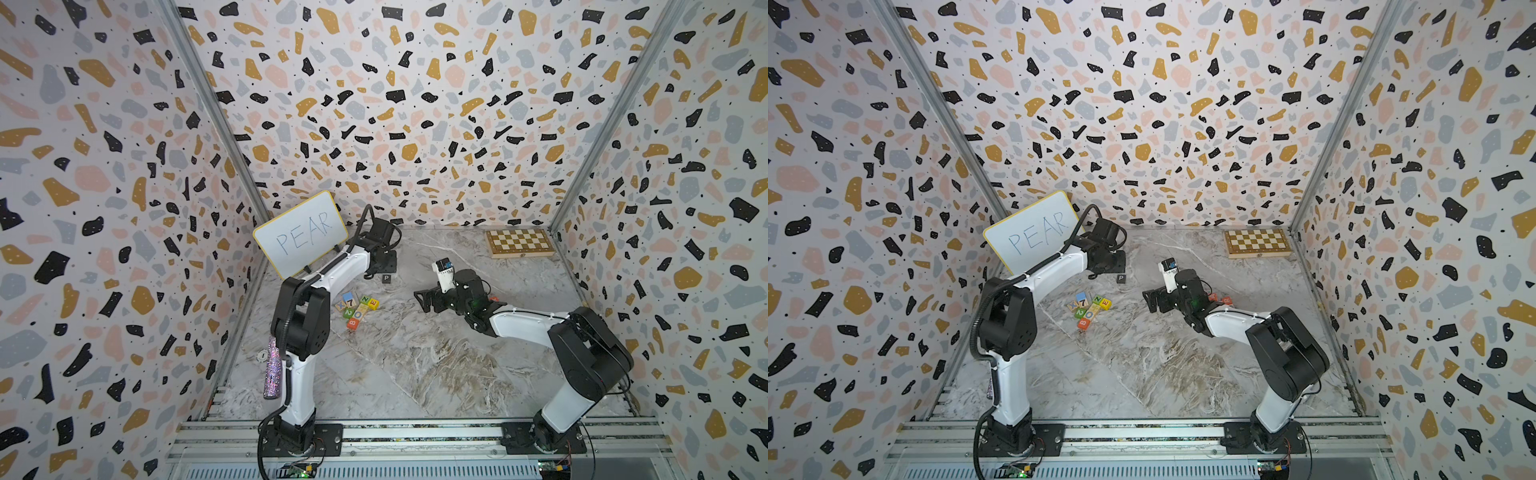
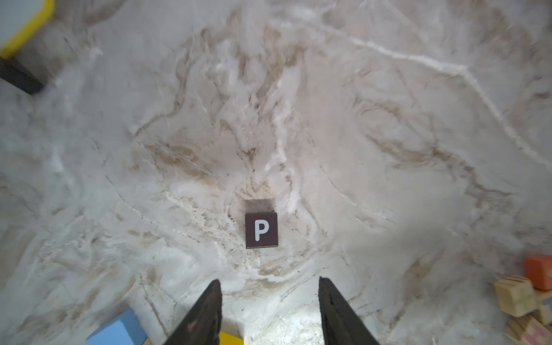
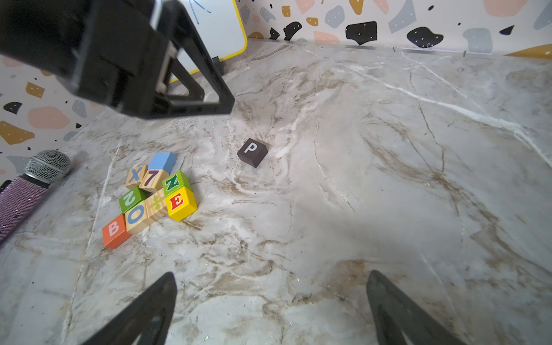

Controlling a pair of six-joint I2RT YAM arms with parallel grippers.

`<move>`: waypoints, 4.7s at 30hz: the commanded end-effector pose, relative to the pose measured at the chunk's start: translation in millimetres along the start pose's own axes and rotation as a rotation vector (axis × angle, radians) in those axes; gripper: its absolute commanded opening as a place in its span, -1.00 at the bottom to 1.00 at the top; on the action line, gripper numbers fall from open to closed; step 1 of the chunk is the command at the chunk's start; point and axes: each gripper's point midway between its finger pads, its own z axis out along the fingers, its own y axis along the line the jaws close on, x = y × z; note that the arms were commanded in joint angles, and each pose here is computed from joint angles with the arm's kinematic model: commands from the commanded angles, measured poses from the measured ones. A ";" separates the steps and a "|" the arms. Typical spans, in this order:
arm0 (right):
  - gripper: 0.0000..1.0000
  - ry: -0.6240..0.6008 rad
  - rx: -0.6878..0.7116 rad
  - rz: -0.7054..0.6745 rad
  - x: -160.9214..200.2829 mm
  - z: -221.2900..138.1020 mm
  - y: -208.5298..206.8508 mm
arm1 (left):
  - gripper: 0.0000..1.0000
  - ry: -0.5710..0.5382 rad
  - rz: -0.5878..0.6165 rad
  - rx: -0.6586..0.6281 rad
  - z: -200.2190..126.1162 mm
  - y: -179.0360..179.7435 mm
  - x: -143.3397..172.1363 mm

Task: Spell the uppercase word “pear” with letter blocks
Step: Place the letter block at the center of the board, then pick up the letter block from the center of the board.

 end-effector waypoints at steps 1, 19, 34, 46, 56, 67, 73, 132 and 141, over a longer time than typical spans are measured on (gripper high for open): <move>0.99 -0.034 -0.034 -0.012 -12.7 -4.1 6.9 | 0.05 -0.086 0.040 0.034 -18.0 -7.4 -14.4; 0.99 0.001 -0.183 -0.164 24.2 -30.2 76.5 | 0.11 0.099 0.231 0.118 -60.1 10.9 94.2; 0.99 -0.056 -0.182 -0.147 34.9 -35.8 71.6 | 0.07 0.274 0.231 0.073 -7.5 36.5 130.4; 0.99 -0.041 -0.172 -0.088 37.1 -31.3 59.2 | 0.16 0.300 0.240 0.035 9.5 52.1 126.9; 0.99 -0.037 -0.183 -0.074 38.7 -30.2 60.1 | 0.13 0.296 0.246 0.025 23.2 51.3 118.4; 1.00 -0.034 -0.178 -0.073 40.0 -29.5 59.0 | 0.03 0.305 0.247 0.023 28.4 46.9 113.4; 1.00 -0.033 -0.176 -0.075 40.0 -29.1 58.7 | 0.04 0.295 0.241 -0.010 15.2 53.0 113.3; 0.99 0.032 -0.222 -0.079 19.8 3.8 78.1 | -0.37 0.345 0.313 0.084 14.9 33.7 124.7; 0.99 -0.004 -0.187 -0.065 10.6 -6.1 70.5 | -0.42 0.323 0.372 0.081 2.6 31.4 115.1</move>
